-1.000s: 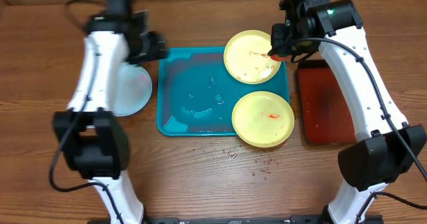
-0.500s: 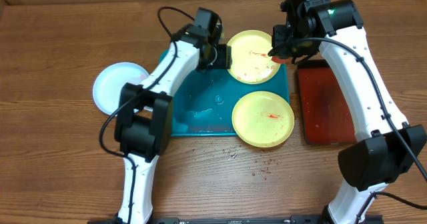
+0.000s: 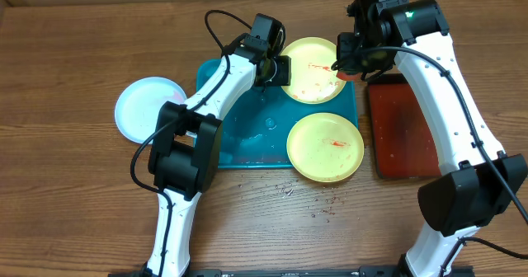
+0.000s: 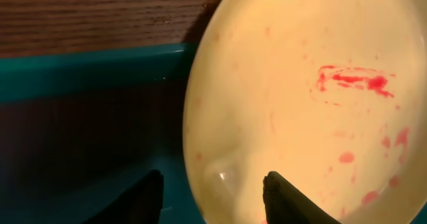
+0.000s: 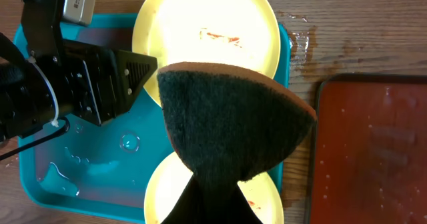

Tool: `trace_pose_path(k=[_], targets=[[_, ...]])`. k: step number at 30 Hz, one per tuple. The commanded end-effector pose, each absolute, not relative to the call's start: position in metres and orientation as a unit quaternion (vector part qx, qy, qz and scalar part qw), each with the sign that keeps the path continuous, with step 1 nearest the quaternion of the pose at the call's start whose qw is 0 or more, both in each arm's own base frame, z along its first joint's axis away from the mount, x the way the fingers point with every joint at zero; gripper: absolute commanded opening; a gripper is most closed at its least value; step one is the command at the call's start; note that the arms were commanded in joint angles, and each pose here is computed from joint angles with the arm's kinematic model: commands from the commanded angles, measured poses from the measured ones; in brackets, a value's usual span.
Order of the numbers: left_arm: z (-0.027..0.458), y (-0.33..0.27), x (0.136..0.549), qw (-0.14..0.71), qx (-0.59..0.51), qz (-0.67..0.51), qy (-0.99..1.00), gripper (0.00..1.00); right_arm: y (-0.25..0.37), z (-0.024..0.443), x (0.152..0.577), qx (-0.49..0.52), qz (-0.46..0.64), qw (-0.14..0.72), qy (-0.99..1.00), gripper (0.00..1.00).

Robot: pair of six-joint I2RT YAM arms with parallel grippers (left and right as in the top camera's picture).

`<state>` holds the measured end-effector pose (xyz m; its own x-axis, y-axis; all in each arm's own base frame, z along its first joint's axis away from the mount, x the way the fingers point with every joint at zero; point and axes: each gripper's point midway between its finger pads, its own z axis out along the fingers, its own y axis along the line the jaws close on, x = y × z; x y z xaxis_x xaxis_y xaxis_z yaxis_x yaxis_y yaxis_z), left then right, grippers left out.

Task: Clean dirty plates on tray and stack at the side
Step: 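Release the white plate and move the left gripper to the upper yellow plate, then drag the yellow plate left across the teal tray with the left gripper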

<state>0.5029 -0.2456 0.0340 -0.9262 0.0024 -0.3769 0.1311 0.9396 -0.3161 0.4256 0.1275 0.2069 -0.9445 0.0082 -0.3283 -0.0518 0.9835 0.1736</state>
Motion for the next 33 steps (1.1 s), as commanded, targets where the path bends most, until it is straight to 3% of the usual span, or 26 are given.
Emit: trace_pose_path(k=[1,12,18,24,33], targets=[[0.014,-0.244,0.503,0.175,0.008,-0.159,0.972,0.45,0.126,0.217,0.428,-0.008,0.093,0.181,0.979,0.04],[0.009,-0.246,0.506,0.177,-0.005,-0.163,0.971,0.04,0.126,0.217,0.426,-0.008,0.092,0.178,0.98,0.04],[0.014,-0.238,0.515,0.192,-0.012,-0.156,0.969,0.04,0.126,0.217,0.426,-0.008,0.092,0.178,0.98,0.04],[0.037,-0.192,0.514,0.162,-0.031,-0.126,0.978,0.04,0.127,0.217,0.426,-0.009,0.093,0.178,0.98,0.04],[0.034,-0.127,0.457,0.022,0.002,-0.068,0.997,0.04,0.158,0.201,0.428,-0.039,0.166,0.148,0.974,0.04]])
